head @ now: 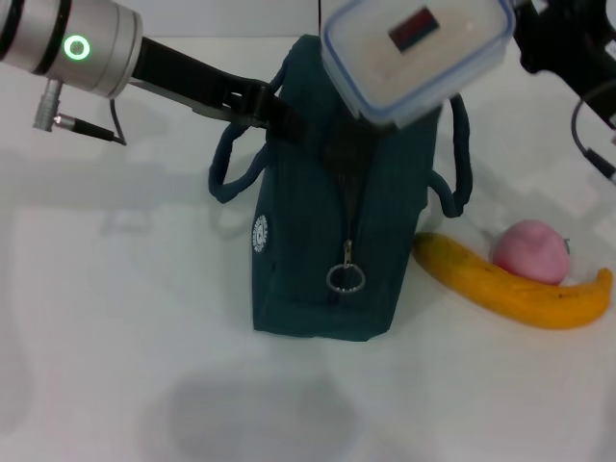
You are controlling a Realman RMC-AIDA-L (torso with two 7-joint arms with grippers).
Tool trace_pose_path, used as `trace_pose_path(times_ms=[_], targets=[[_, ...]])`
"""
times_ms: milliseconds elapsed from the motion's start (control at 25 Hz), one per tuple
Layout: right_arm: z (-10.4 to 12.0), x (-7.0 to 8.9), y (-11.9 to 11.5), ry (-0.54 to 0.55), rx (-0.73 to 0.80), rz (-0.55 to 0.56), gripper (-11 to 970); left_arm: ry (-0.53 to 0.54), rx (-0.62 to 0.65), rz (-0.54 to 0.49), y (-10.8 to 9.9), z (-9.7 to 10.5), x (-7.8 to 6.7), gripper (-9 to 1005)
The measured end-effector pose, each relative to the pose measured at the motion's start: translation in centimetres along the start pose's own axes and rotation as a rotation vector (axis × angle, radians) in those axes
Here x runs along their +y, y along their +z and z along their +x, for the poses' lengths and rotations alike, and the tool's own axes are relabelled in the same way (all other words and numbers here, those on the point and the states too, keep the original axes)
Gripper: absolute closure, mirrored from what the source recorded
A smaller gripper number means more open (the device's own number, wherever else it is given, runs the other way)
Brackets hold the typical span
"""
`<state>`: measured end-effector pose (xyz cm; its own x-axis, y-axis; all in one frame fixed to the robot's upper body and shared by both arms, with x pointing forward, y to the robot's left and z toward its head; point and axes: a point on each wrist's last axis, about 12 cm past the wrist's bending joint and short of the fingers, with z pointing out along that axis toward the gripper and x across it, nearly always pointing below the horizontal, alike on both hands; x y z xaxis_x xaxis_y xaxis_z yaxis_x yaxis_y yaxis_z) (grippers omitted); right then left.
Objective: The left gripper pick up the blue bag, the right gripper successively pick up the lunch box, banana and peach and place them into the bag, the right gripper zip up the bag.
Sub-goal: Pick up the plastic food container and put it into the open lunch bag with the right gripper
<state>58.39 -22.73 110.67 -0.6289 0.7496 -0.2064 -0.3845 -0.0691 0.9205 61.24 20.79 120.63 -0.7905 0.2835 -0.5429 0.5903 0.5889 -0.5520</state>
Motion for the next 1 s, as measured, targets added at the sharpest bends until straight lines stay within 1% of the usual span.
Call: trace_pose_path(times_ms=[200, 360, 440, 520, 760, 880, 1000], targets=[[-0.5, -0.7, -2.9, -0.052, 0.004, 0.074, 866, -0.002, -0.001, -0.003, -0.1, 0.0, 0.1, 942], [-0.2, -1.4, -3.6, -0.065, 0.033, 0.139, 865, -0.004, -0.001, -0.001, 0.0, 0.1, 0.1, 942], [0.0, -1.6, -3.4, -0.07, 0.058, 0.158, 865, -0.005, 0.0, 0.002, 0.1, 0.1, 0.0, 942], [0.4, -1.7, -2.5, -0.08, 0.107, 0.164, 865, -0.005, 0.003, 0.006, 0.2, 0.0, -0.1, 942], [1.2, -1.1, 0.9, -0.139, 0.24, 0.138, 864, -0.002, -0.003, 0.024, 0.4, -0.2, -0.3, 942], [1.3, -1.1, 1.5, -0.177, 0.263, 0.133, 864, 0.009, 0.0, 0.029, 0.5, -0.3, -0.5, 942], [1.4, -1.3, 1.6, -0.2, 0.275, 0.155, 863, 0.017, -0.001, 0.031, 0.7, -0.4, -0.6, 942]])
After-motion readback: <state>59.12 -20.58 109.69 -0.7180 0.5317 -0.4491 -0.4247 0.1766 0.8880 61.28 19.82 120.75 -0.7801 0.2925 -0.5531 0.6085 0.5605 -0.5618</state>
